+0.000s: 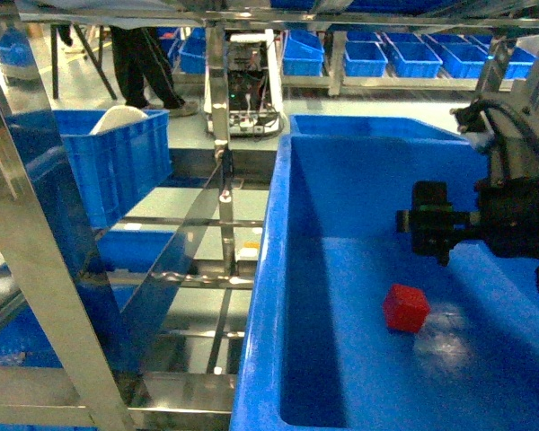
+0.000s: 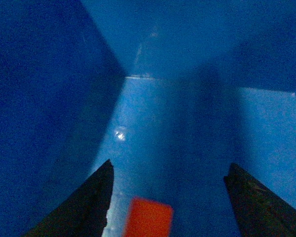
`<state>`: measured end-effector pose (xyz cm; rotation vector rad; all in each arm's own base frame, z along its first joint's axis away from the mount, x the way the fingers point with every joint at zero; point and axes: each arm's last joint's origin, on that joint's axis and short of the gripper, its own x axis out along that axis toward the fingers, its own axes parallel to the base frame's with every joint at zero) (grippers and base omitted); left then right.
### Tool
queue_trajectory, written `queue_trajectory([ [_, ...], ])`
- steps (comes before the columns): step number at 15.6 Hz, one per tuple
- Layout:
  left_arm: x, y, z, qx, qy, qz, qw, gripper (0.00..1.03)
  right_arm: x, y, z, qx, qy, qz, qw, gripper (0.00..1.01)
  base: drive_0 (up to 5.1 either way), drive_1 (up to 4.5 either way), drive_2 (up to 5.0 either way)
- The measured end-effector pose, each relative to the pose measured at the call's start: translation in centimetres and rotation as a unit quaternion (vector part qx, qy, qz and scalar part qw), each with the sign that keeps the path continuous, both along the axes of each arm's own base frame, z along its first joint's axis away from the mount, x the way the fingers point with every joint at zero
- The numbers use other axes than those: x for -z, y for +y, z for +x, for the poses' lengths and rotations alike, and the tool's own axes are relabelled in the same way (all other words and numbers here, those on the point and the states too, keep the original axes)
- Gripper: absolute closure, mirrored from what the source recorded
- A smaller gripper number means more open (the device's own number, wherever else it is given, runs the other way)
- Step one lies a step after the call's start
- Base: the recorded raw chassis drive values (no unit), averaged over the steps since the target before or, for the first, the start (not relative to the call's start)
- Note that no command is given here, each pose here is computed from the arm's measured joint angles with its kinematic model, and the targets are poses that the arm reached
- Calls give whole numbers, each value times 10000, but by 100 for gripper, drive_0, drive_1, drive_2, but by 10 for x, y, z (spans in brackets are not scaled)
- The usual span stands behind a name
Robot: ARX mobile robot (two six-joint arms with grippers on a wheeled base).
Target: Place magnetic block on left shelf second layer
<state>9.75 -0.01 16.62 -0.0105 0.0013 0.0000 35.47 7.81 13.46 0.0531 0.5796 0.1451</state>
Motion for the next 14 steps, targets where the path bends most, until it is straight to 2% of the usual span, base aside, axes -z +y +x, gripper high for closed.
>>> queue_trajectory([
  [4,0,0,0,0,0,0,10000,5,-28,-18,-29,119,-425,-152,9989,1,0,0,0],
  [7,0,0,0,0,2,0,10000,5,-43,-39,-77,83,-494,-373,9980,3,0,0,0],
  [8,0,0,0,0,0,0,10000,5,-58,-48,-90,173,-750,-499,9958,3,0,0,0],
  [9,0,0,0,0,0,0,10000,5,-81,-58,-100,369,-1170,-656,9903,3,0,0,0],
  [10,0,0,0,0,-4,0,10000,5,-102,-68,-129,590,-1724,-1396,9733,3,0,0,0],
  [11,0,0,0,0,6,0,10000,5,-114,-68,-135,574,-1942,-1417,9690,3,0,0,0],
  [12,0,0,0,0,-2,0,10000,5,-118,-68,-136,558,-2022,-1429,9673,3,0,0,0],
  [14,0,0,0,0,0,0,10000,5,-112,-67,-133,500,-1863,-1475,9701,3,0,0,0],
])
